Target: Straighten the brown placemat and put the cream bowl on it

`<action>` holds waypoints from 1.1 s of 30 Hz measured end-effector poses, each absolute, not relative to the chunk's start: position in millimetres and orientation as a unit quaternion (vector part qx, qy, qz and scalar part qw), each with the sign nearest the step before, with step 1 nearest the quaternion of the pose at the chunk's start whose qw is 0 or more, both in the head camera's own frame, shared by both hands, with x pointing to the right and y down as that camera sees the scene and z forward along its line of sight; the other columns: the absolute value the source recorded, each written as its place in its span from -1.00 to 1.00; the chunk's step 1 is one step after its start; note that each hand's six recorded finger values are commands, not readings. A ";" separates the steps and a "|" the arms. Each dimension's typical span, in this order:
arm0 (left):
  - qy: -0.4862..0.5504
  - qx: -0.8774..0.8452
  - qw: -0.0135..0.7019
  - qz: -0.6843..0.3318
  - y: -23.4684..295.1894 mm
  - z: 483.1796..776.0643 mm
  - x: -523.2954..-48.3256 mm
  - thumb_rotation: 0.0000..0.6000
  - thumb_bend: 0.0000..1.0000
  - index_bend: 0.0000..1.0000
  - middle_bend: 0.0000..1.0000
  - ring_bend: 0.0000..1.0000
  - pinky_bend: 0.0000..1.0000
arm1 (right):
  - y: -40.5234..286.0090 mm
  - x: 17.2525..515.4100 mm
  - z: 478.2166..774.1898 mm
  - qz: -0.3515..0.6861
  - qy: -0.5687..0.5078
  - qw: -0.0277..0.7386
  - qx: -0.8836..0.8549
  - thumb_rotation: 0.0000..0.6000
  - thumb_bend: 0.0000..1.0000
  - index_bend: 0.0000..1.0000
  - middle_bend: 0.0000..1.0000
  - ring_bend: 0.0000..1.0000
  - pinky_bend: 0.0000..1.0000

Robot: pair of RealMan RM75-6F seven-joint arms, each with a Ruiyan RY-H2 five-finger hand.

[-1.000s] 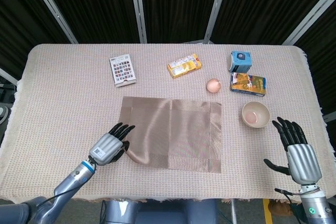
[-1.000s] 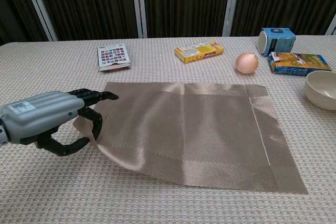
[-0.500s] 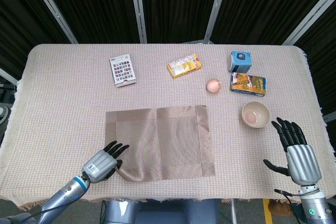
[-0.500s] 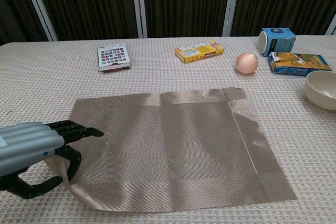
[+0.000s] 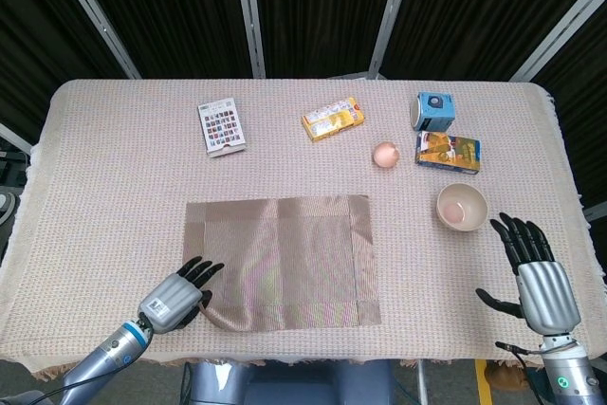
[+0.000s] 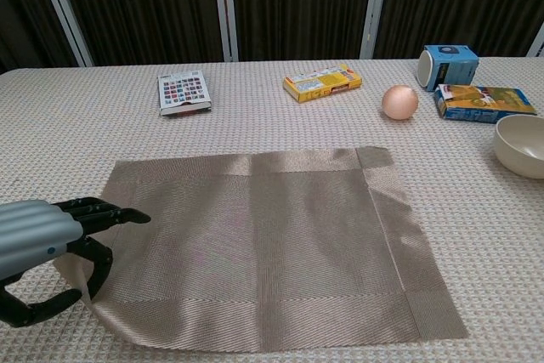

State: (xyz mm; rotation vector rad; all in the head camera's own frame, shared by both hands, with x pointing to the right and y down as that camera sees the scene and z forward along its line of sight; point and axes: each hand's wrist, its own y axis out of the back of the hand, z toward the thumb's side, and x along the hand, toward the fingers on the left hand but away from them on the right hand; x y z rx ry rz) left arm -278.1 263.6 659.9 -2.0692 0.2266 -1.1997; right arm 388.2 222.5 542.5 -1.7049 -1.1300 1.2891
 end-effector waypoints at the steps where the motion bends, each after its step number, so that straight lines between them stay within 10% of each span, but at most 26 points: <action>1: 0.092 -0.805 0.358 -0.465 262.8 658.1 -279.0 1.00 -1.00 -1.00 -1.00 -1.00 -1.00 | 222.5 389.0 543.6 0.501 -0.436 0.353 -0.659 1.00 -1.00 -1.00 -1.00 -1.00 -1.00; 18: 0.316 -0.722 0.421 -0.449 173.6 572.0 -335.8 1.00 -1.00 -1.00 -1.00 -1.00 -1.00 | 201.4 412.0 600.4 0.593 -0.375 0.327 -0.634 1.00 -1.00 -0.88 -1.00 -1.00 -1.00; 33: 0.426 -0.618 0.412 -0.517 131.4 562.4 -397.3 1.00 -1.00 -1.00 -1.00 -1.00 -1.00 | 168.4 402.8 677.9 0.641 -0.317 0.319 -0.622 1.00 -1.00 -0.55 -1.00 -1.00 -1.00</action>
